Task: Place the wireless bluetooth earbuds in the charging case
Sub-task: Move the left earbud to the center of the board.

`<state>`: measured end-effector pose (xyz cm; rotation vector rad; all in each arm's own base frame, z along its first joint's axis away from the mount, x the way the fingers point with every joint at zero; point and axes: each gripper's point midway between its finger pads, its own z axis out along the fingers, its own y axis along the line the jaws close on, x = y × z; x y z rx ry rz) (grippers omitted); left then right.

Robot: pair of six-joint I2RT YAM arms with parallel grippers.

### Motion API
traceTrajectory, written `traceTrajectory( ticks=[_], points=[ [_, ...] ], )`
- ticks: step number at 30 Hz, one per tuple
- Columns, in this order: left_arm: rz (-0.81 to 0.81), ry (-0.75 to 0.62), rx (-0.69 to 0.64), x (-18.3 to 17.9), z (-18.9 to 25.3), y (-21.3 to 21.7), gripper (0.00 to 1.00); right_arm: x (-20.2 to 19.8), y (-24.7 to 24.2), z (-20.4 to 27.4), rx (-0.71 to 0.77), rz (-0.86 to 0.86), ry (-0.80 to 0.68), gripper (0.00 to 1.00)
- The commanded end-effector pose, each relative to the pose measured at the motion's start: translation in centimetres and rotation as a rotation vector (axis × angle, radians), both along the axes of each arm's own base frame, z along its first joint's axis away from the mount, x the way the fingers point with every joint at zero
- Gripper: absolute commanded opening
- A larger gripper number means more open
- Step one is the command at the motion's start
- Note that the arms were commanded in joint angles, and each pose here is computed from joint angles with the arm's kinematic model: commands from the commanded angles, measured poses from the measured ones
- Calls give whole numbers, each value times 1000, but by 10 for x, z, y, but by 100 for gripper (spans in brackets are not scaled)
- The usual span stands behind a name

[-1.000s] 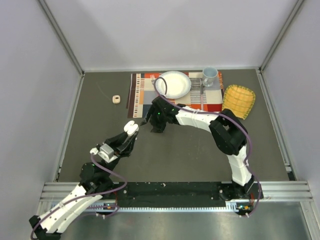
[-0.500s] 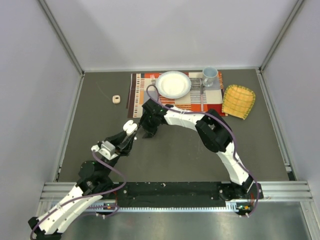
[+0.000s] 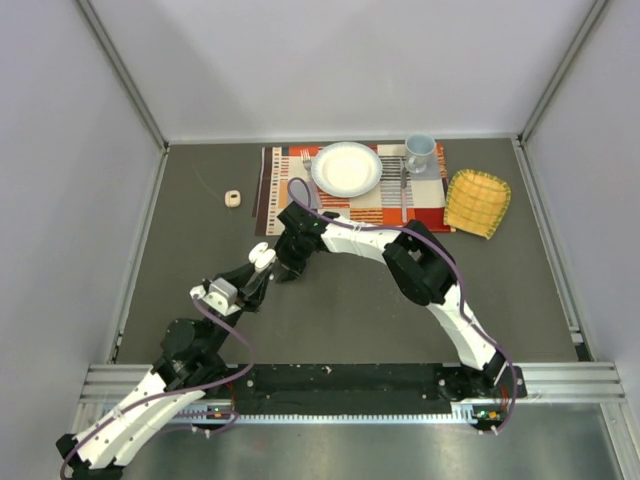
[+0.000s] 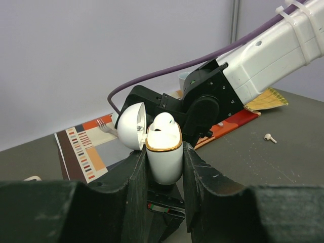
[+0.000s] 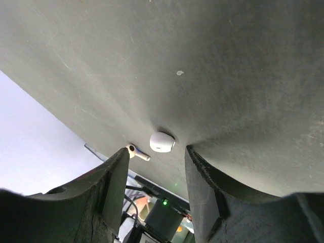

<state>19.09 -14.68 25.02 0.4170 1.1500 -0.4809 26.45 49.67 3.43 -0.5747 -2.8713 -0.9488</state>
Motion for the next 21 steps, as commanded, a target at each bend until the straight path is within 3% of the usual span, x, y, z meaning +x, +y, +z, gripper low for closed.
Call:
traceTrajectory(
  ticks=[1,9,21],
  points=[
    [20,-138,-136,-20,51,25,0,7,6,2,-1,-40,-6,48],
    [26,-136,-138,-19,50,26,0,9,5,-17,-29,-65,23,37],
    [43,-127,-138,-16,46,27,0,13,-9,-32,-74,-104,43,34]
  ],
)
